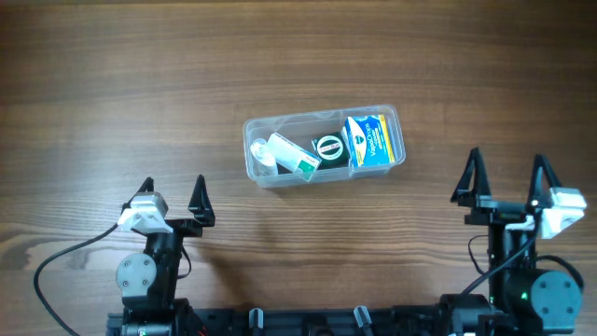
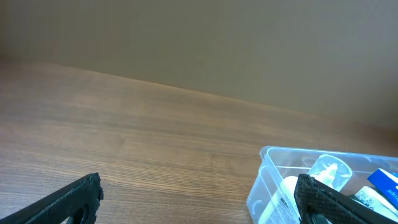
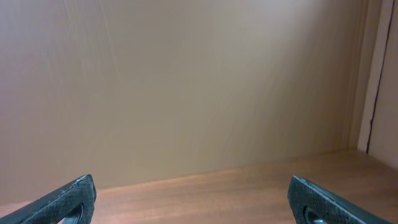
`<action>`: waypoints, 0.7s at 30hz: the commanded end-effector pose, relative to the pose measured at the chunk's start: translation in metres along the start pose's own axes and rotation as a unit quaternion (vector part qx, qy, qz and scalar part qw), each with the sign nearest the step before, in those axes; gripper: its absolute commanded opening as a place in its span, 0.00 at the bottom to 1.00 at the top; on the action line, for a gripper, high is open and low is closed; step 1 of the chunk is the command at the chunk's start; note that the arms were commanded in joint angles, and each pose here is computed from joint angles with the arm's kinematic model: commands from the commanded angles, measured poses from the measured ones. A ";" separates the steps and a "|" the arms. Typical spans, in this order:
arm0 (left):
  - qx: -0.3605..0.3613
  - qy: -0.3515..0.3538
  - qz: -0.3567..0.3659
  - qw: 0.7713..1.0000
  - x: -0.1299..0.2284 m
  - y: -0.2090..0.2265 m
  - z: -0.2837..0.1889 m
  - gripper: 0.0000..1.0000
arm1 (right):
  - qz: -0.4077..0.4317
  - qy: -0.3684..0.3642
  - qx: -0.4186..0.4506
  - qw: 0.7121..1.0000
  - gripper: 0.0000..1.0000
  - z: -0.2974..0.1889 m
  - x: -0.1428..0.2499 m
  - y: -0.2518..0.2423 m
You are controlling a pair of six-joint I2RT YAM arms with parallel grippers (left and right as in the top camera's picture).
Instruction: Pack container
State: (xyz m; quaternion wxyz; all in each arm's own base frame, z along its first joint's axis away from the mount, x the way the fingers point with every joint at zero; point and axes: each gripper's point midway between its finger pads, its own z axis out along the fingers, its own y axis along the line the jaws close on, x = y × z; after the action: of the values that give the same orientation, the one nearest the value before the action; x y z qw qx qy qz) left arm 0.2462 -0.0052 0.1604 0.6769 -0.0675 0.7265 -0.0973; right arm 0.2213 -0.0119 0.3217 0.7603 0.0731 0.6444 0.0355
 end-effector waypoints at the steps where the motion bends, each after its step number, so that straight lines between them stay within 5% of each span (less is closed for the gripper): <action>1: -0.001 0.001 0.010 1.000 0.002 0.000 0.000 1.00 | -0.011 -0.002 -0.009 1.000 1.00 -0.005 0.019 0.000; 21: -0.001 0.001 0.010 1.000 0.002 0.000 0.000 1.00 | -0.021 -0.026 -0.011 0.999 1.00 0.003 0.086 -0.010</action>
State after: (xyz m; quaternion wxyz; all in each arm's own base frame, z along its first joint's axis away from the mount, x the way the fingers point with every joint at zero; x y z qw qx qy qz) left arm 0.2462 -0.0052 0.1604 0.6769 -0.0676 0.7265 -0.0972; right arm 0.2384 -0.0122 0.2392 0.7753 0.0613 0.6282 0.0234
